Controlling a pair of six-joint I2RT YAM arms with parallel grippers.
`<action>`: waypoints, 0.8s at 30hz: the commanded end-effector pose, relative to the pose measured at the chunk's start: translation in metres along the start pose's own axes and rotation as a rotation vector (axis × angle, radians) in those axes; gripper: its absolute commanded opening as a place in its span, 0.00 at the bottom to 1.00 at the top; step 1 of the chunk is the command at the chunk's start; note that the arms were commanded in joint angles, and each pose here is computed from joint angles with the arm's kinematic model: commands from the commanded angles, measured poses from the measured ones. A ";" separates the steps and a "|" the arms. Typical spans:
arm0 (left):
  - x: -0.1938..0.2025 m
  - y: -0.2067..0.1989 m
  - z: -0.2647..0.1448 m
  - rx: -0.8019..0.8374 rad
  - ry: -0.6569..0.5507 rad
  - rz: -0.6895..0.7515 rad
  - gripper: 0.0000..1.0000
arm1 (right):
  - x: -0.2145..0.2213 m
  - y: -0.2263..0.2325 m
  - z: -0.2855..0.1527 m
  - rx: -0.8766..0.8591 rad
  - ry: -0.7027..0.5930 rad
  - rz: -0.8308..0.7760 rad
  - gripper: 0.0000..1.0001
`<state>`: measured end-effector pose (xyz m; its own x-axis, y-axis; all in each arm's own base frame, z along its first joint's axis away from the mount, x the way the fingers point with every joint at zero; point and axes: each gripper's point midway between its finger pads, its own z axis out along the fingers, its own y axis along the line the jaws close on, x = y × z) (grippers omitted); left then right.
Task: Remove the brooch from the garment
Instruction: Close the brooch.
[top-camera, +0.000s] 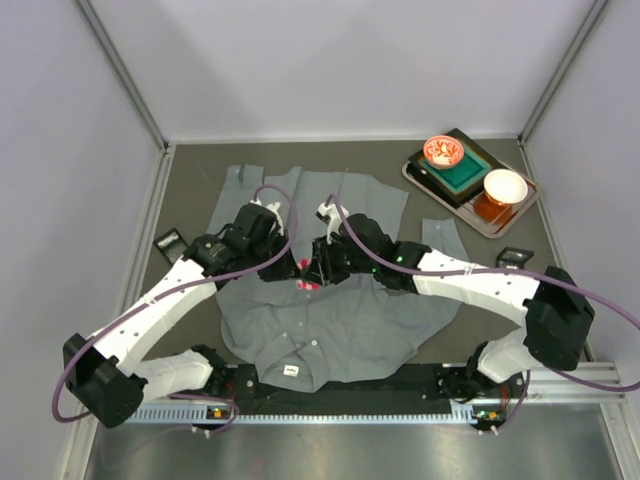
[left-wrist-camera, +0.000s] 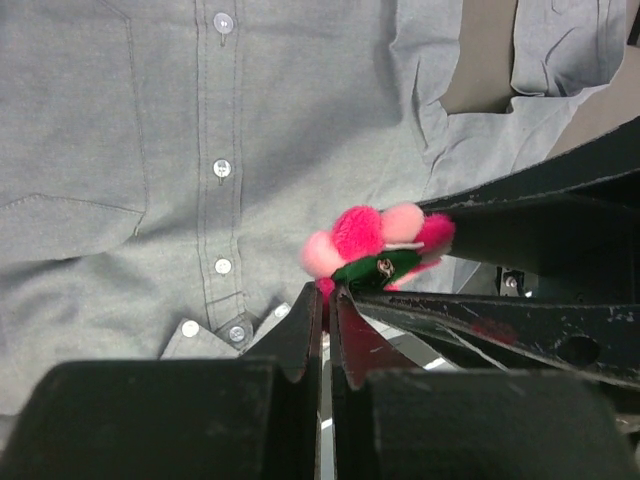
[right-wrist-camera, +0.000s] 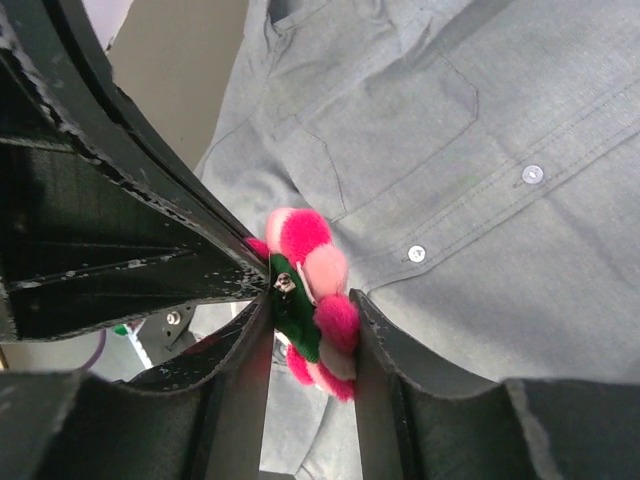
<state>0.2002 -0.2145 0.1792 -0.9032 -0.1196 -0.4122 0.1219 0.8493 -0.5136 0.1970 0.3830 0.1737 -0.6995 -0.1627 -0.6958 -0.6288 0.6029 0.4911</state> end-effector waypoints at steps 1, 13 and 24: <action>-0.027 -0.055 -0.018 0.218 -0.108 -0.022 0.00 | -0.007 0.017 0.000 -0.045 -0.075 -0.025 0.36; -0.021 -0.044 -0.013 0.223 -0.132 0.032 0.00 | -0.012 0.010 -0.025 -0.220 -0.154 0.093 0.54; -0.012 -0.058 -0.018 0.362 -0.138 0.086 0.00 | -0.021 0.001 -0.071 -0.380 -0.242 0.107 0.66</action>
<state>0.1971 -0.2389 0.2092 -0.8477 -0.1501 -0.5088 0.2647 0.7116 -0.6508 0.1964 0.3289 0.1837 -0.7524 0.0637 -0.6556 -0.5772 0.4157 0.7028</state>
